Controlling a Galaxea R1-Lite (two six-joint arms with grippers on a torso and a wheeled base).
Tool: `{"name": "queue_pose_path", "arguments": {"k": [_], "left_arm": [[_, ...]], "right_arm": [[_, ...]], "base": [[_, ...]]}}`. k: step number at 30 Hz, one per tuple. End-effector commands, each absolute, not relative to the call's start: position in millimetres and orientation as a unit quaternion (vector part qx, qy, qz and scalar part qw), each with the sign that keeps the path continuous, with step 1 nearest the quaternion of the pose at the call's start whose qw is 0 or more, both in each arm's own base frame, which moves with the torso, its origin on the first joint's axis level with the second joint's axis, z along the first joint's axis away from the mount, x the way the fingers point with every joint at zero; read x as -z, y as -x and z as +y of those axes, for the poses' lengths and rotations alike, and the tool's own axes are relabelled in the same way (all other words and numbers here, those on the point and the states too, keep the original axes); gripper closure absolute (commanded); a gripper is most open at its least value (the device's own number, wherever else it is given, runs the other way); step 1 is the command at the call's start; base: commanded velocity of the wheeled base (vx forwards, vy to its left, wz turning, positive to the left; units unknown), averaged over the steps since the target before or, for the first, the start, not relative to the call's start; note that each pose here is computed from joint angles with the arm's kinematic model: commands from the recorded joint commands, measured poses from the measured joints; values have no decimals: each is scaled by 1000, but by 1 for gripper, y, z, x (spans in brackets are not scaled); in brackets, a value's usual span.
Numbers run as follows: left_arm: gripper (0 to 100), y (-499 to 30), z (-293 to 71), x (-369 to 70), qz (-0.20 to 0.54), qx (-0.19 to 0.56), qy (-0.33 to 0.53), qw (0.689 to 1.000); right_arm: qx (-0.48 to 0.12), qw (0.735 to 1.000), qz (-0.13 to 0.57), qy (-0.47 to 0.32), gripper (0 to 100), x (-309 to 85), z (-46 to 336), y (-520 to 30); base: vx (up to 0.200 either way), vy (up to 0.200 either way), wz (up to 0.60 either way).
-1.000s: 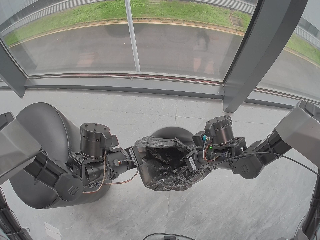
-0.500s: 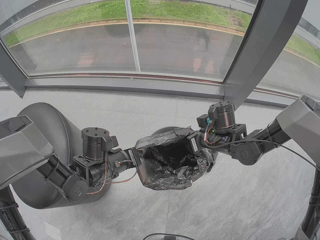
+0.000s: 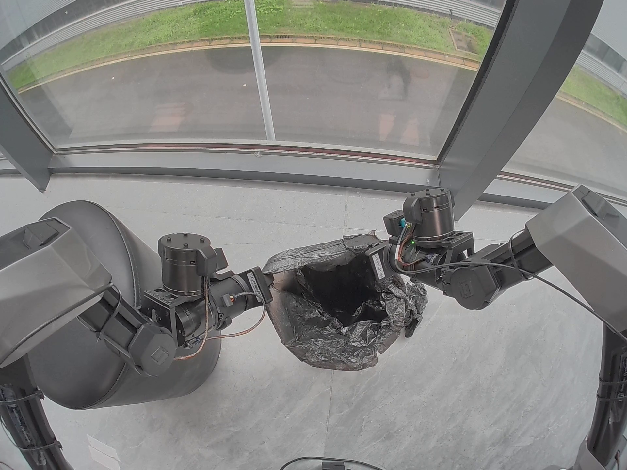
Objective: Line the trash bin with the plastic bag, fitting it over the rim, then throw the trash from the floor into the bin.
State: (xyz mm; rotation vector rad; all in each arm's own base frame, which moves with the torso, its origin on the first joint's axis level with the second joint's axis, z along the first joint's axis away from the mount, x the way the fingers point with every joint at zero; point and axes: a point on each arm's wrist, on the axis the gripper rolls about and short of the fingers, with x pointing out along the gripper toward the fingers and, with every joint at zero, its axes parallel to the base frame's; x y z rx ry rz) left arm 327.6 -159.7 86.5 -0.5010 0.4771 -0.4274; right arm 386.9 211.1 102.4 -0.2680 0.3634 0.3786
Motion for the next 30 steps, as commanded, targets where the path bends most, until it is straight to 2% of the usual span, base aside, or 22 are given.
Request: {"name": "queue_pose_path", "arguments": {"k": [1,11,30], "left_arm": [[100,-334,-162,-81,235,207,243,918],[100,-347,-160,-71,238,199,215,926],[100,-362,-155,-69,227,184,219,931]], "right_arm": [[-180,958,179,131,100,-99,208,-394],[-178,962,161,129,100,-98,214,-411],[-179,962,153,138,100,-89,221,-424]], "base": [[0,0,0],[0,0,0],[0,0,0]]}}
